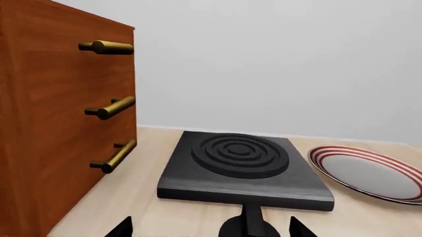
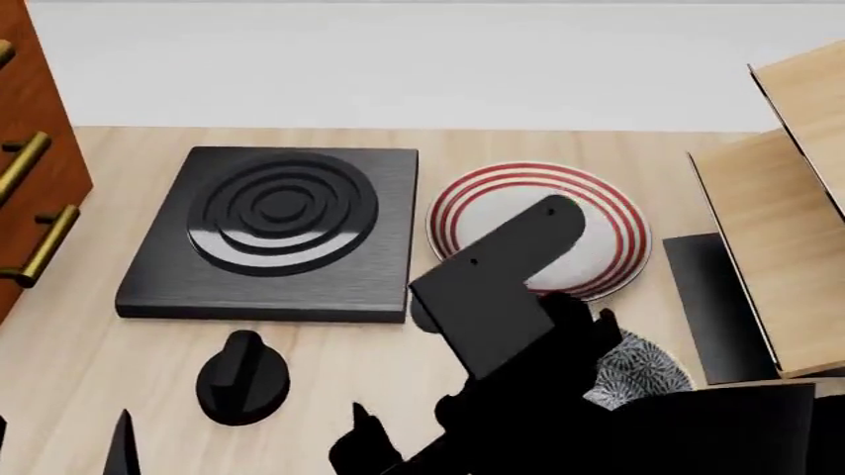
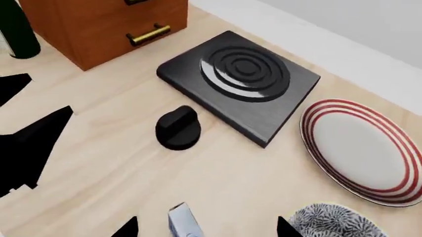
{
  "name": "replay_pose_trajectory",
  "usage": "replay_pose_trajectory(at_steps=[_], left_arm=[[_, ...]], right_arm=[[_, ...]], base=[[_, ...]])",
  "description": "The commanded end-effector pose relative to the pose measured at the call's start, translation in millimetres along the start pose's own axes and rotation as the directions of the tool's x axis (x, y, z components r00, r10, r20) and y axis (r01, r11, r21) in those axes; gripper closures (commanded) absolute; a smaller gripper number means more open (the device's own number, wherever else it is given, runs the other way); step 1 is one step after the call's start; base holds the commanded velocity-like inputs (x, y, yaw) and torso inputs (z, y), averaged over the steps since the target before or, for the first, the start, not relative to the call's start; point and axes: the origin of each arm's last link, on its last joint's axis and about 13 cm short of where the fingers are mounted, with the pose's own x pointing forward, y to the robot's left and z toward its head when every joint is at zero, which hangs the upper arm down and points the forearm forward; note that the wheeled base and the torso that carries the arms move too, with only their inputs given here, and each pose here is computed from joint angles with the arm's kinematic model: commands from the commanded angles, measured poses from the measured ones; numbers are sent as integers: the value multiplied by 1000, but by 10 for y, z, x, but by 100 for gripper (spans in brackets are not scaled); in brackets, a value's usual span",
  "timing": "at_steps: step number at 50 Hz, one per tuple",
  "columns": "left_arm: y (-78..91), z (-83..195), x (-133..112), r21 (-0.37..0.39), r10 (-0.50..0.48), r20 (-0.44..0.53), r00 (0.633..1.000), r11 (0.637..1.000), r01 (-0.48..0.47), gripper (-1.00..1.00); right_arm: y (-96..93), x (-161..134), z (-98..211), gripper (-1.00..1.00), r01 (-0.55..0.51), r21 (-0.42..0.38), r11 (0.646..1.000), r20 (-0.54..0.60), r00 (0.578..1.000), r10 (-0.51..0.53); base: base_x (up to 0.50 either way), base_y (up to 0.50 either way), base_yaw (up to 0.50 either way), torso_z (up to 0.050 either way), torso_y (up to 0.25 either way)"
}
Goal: Pick up the cream cheese and put it in the bowl.
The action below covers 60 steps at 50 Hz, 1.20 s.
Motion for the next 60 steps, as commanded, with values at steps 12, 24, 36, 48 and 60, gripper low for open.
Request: replay_pose_trajectory(at_steps=[12,24,36,48,60], left_arm=[[5,-36,25,2,20,1,1000,1000,-20,-100],[16,-68,74,2,27,-7,1000,1000,-27,-100],[32,-100,150,-1,33,-17,999,999,-33,-100],[59,-117,194,0,46,-21,999,999,-46,-100],[64,-131,218,3,51,-21,998,999,-51,-100]], right_arm=[[-125,339,-53,-100,-60,-87,994,-360,933,25],[-338,528,223,-100,-76,-100,992,-390,920,31],[-455,713,400,-100,-95,-86,992,-368,928,57],[-421,926,560,-100,-152,-106,983,-362,926,104],[-284,1081,567,-100,-234,-131,963,-369,913,172]], base=[[0,0,0,0,0],[0,0,0,0,0],[0,0,0,0,0],[0,0,0,0,0],[0,0,0,0,0]])
